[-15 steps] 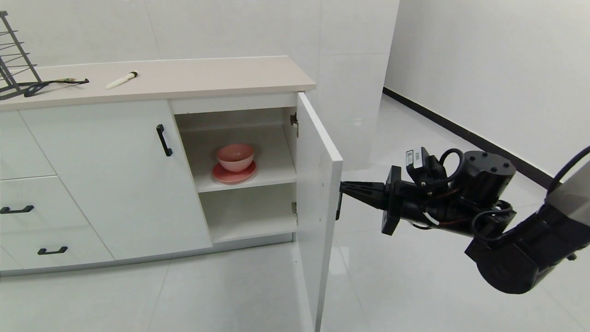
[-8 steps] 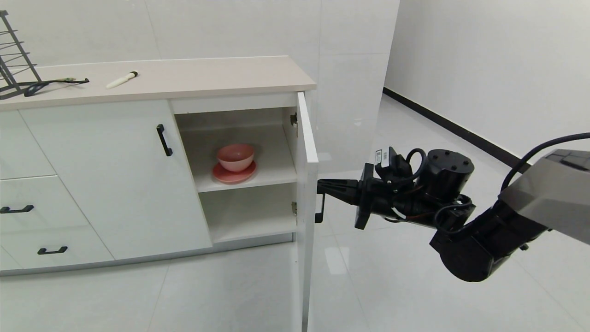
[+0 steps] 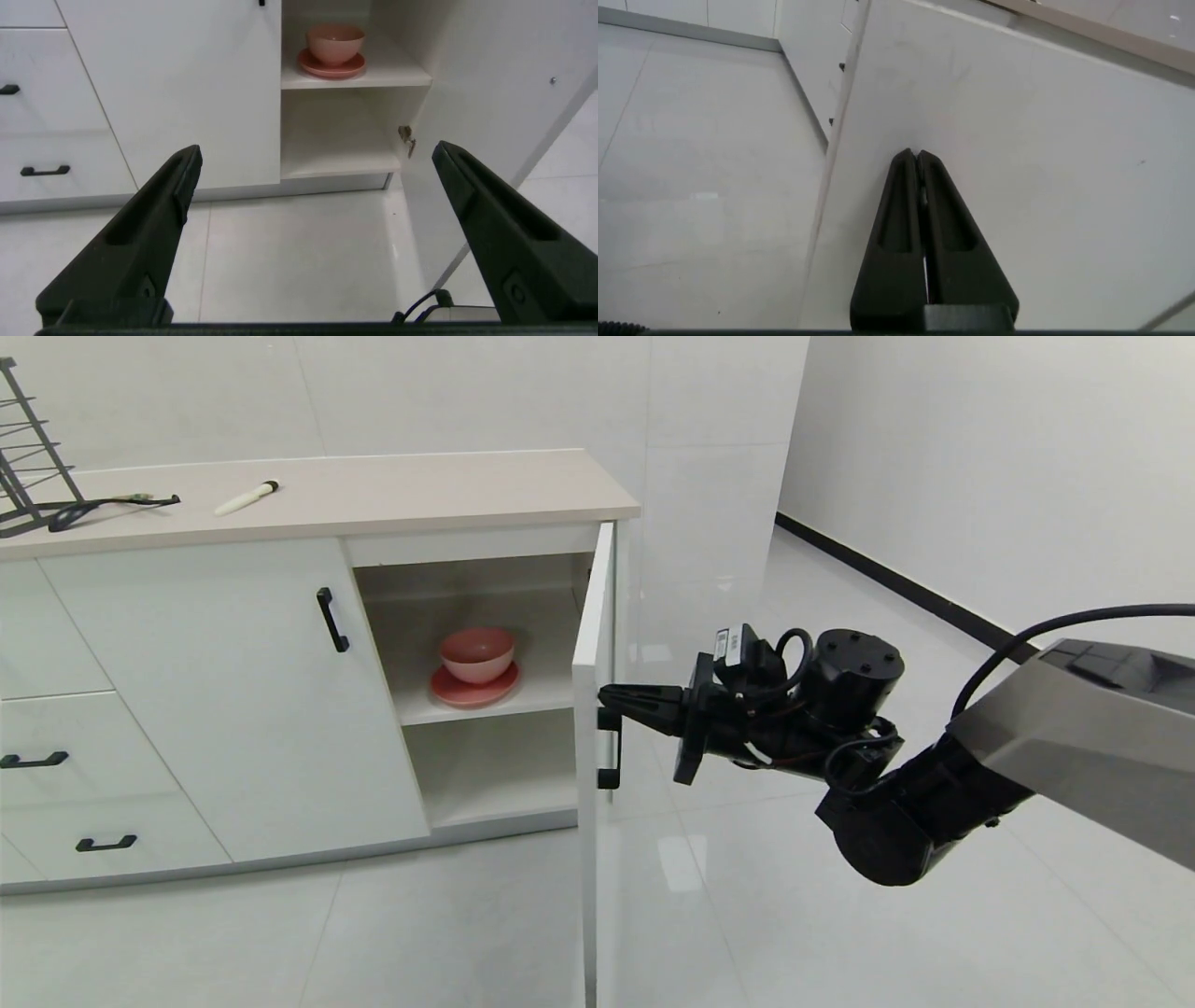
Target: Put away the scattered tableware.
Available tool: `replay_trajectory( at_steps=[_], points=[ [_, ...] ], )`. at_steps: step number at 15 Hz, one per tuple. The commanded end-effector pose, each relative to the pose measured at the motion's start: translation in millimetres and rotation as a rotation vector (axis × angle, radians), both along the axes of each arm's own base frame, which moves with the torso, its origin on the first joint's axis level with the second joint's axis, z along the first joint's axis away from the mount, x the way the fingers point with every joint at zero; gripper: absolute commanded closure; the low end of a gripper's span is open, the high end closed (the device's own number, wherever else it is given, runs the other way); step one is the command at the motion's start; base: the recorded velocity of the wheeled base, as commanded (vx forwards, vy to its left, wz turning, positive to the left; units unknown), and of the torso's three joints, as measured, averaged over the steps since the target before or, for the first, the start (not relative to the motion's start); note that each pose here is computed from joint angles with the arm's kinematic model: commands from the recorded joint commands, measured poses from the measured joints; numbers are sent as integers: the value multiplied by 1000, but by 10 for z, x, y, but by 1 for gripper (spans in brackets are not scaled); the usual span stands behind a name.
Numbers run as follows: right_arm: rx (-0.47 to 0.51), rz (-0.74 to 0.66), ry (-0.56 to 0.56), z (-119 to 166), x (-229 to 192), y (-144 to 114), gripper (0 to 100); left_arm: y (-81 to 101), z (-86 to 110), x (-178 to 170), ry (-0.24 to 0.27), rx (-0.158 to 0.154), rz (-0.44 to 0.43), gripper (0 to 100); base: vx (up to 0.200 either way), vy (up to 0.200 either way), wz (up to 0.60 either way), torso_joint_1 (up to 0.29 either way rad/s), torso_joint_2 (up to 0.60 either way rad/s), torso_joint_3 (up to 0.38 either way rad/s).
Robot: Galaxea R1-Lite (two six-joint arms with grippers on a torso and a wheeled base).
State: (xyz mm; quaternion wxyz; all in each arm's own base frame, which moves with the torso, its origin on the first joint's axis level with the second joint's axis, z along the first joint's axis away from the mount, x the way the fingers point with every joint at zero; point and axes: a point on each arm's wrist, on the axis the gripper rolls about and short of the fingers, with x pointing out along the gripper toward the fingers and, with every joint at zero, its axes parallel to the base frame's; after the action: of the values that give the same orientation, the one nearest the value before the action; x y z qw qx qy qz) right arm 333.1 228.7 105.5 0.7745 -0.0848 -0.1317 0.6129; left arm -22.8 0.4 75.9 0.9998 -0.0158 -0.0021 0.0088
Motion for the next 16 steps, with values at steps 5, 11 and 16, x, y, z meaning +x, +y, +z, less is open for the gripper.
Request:
replay_trajectory(
  at_steps=[5, 11, 16],
  points=[
    [7, -30, 8, -245, 168, 254, 100, 0, 0, 0, -1, -1, 1, 0, 0, 0, 0, 0, 0, 0],
    [164, -12, -58, -206, 367, 808, 100, 0, 0, 0, -1, -1, 1, 0, 0, 0, 0, 0, 0, 0],
    [248, -40, -97, -15, 379, 709, 100, 0, 0, 0, -1, -1, 1, 0, 0, 0, 0, 0, 0, 0]
  ],
)
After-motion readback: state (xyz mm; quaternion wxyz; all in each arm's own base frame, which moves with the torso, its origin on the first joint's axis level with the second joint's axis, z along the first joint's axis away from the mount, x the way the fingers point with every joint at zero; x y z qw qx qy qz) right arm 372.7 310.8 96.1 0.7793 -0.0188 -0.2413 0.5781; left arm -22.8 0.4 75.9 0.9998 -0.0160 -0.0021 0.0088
